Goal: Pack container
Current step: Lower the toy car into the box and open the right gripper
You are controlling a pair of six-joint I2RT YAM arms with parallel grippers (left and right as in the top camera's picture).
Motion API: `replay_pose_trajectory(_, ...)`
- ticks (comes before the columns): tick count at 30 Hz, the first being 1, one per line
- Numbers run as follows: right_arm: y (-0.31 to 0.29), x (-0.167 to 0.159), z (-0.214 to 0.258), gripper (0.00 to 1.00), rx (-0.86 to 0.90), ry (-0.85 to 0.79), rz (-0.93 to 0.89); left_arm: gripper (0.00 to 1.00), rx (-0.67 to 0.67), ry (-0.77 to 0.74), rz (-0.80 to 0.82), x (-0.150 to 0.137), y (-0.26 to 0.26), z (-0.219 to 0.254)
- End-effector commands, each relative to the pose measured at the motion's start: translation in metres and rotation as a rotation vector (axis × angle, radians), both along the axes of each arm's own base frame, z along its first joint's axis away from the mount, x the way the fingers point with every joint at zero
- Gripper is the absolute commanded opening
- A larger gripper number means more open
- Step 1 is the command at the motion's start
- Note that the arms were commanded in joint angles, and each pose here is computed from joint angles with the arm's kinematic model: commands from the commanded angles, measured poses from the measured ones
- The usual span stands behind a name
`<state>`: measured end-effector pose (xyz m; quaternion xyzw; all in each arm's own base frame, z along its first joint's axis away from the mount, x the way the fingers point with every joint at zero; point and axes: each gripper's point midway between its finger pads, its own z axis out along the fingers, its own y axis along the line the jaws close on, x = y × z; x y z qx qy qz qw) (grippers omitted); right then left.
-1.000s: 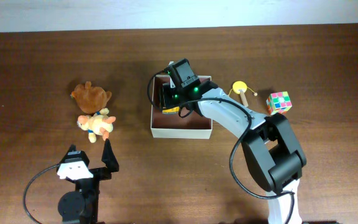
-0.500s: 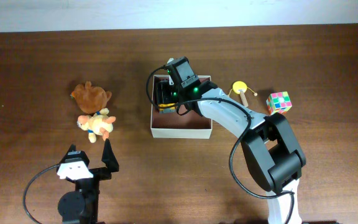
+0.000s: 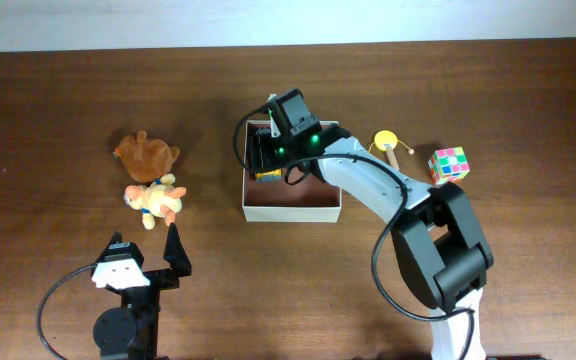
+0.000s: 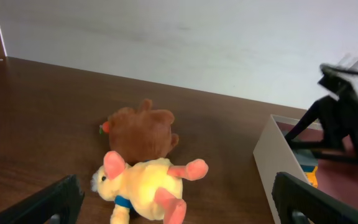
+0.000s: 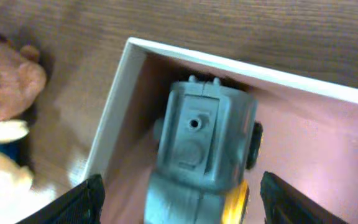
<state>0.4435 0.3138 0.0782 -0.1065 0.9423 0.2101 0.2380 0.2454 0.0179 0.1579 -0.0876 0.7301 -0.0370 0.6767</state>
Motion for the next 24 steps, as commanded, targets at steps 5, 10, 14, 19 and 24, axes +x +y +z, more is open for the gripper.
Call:
replay_pose_trajectory(5, -0.017, 0.006, 0.084, 0.69, -0.06, -0.129, -0.03, 0.99, 0.02, 0.0, -0.005, 0.0, -0.001, -0.001)
replay_pose_trajectory(10, -0.039, -0.002, 0.057, 0.48, -0.178, -0.072, -0.075, 0.99, 0.02, 0.0, -0.005, 0.0, 0.0, -0.001)
replay_pose_trajectory(14, -0.049, -0.008, 0.037, 0.4, -0.228, -0.038, -0.088, 0.99, 0.02, 0.0, -0.005, 0.0, 0.0, -0.001)
replay_pose_trajectory(19, -0.058, -0.014, 0.005, 0.4, -0.288, 0.009, -0.094, 0.99, 0.02, -0.001, -0.005, 0.0, -0.001, -0.001)
replay_pose_trajectory(24, -0.062, -0.014, -0.012, 0.4, -0.323, 0.031, -0.098, 0.99, 0.02, 0.0, -0.005, 0.0, -0.001, -0.001)
